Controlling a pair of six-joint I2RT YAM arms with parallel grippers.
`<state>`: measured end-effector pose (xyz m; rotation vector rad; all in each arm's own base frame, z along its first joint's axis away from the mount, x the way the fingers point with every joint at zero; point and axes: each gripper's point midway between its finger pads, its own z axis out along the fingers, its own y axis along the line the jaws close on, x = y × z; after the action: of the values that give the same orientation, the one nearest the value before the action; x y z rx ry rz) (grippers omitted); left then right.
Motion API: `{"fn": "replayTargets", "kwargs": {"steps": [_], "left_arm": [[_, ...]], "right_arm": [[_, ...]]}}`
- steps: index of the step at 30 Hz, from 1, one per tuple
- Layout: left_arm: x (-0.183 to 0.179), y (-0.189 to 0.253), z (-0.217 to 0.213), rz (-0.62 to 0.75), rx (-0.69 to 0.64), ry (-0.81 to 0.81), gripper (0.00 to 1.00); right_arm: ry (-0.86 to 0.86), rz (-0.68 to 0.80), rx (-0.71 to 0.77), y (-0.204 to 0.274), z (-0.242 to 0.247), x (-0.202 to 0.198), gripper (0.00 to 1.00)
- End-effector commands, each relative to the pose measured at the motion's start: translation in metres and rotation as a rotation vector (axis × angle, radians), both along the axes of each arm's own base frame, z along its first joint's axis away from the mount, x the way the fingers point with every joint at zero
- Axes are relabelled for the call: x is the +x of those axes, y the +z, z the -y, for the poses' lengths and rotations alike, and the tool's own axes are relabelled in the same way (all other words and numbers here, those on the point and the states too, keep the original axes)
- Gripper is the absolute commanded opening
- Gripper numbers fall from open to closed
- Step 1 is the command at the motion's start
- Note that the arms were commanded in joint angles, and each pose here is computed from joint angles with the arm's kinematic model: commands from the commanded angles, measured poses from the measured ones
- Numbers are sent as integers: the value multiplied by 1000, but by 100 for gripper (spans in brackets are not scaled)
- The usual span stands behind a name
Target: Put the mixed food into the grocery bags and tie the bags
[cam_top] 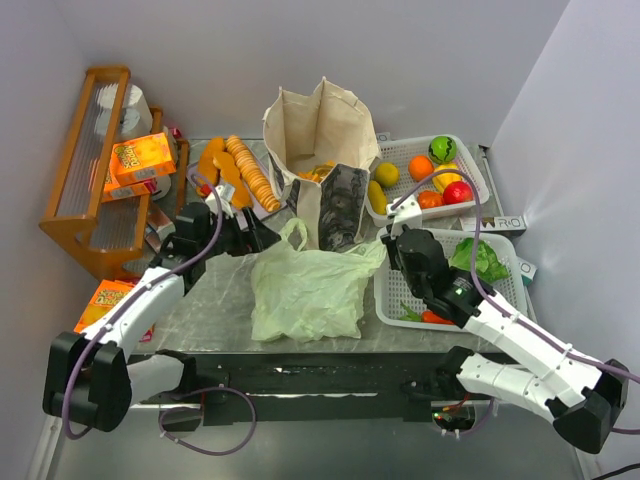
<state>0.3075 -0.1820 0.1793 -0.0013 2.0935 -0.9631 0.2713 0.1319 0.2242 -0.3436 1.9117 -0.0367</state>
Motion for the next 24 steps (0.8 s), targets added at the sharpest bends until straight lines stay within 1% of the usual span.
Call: {"fn": "replayTargets", "kwargs": {"steps": [1,4,5,7,8,10,11,13,15,16,17,19,22,24], "left_arm": [[10,33,18,125,-113,-51,94],[24,14,21,89,-48,-22,94],[29,0,24,54,-17,-18,94],[43,-6,21,64,31,22,94],[47,-15,23,48,45,20,94],[58,-17,23,61,69,35,94],[61,-26,26,46,83,29,94],[68,-27,32,64,95,13,94],[68,-46,40,4,105,-37,94],[73,-46,46,-4,104,-54,93],[70,-60,51,-45,113,-75,92],[65,-66,60,-60,90,-121,92],[62,-78,68,-97,94,-130,90],[61,-90,71,-117,130,-133,89]], "right_arm": [[-2,-18,39,-9,1,-6,0],[2,-17,59,-10,1,-9,0],[4,-15,60,-10,1,-9,0],[16,-14,71,-9,0,-11,0],[19,-12,74,-8,0,-11,0],[30,-10,81,-7,-2,-12,0],[34,-7,86,-6,-2,-13,0],[37,-3,87,-5,-1,-14,0],[37,2,87,-3,0,-14,0],[33,7,87,-2,1,-14,0],[33,8,85,-2,1,-15,0],[28,12,84,-1,3,-15,0],[26,15,81,-2,5,-16,0],[26,16,82,-1,5,-16,0]]}}
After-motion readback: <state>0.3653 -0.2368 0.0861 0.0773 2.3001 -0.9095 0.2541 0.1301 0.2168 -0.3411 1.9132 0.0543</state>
